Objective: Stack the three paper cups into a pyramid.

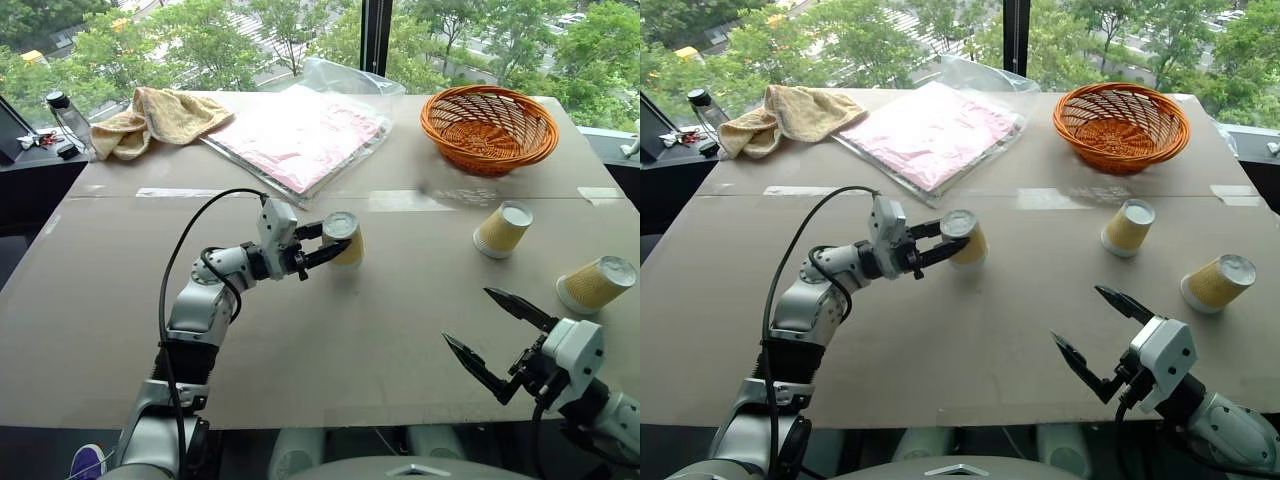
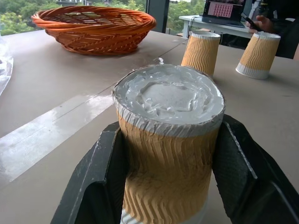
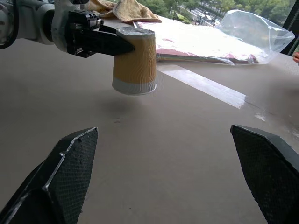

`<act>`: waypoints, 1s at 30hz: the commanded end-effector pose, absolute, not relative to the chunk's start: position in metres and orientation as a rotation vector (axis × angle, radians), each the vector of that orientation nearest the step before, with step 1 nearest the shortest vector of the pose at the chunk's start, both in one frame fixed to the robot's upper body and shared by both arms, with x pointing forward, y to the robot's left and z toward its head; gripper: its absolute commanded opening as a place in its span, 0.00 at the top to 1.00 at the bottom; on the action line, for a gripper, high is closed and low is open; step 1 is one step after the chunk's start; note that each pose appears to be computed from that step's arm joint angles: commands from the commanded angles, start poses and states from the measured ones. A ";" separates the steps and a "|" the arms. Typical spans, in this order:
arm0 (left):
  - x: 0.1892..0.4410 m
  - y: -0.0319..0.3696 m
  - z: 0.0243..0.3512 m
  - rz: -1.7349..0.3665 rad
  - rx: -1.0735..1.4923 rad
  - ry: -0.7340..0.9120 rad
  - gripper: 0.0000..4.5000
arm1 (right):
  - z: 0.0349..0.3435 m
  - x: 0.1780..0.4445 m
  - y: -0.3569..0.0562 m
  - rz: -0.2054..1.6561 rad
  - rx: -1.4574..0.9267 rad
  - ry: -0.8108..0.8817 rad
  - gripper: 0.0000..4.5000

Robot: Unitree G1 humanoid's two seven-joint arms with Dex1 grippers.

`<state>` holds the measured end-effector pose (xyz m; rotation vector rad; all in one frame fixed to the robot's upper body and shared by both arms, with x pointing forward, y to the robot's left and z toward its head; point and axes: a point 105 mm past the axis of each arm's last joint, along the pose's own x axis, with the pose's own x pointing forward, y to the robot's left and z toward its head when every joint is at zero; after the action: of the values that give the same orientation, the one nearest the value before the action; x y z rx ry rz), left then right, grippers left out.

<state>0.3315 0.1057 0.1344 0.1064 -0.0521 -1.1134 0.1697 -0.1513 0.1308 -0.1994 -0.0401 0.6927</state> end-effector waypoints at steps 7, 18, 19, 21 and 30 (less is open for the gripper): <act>0.343 0.084 0.130 -1.157 0.148 -0.069 0.57 | 0.145 0.155 -0.149 0.635 -0.241 -0.087 0.00; 0.333 0.097 0.154 -1.148 0.056 -0.117 0.01 | 0.156 0.168 -0.165 0.479 -0.245 -0.128 0.00; 0.330 0.102 0.157 -1.142 0.053 -0.123 0.01 | 0.157 0.173 -0.170 0.450 -0.234 -0.123 0.00; 0.324 0.110 0.161 -1.133 0.046 -0.130 0.01 | 0.158 0.184 -0.178 0.396 -0.249 -0.122 0.00; 0.266 0.137 0.157 -1.227 0.056 -0.125 0.01 | 0.162 0.252 -0.231 0.120 -0.319 -0.015 0.00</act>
<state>0.2776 0.1388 0.1356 0.0354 -0.0534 -1.1635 0.2487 -0.2196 0.1555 -0.3309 -0.0122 0.1733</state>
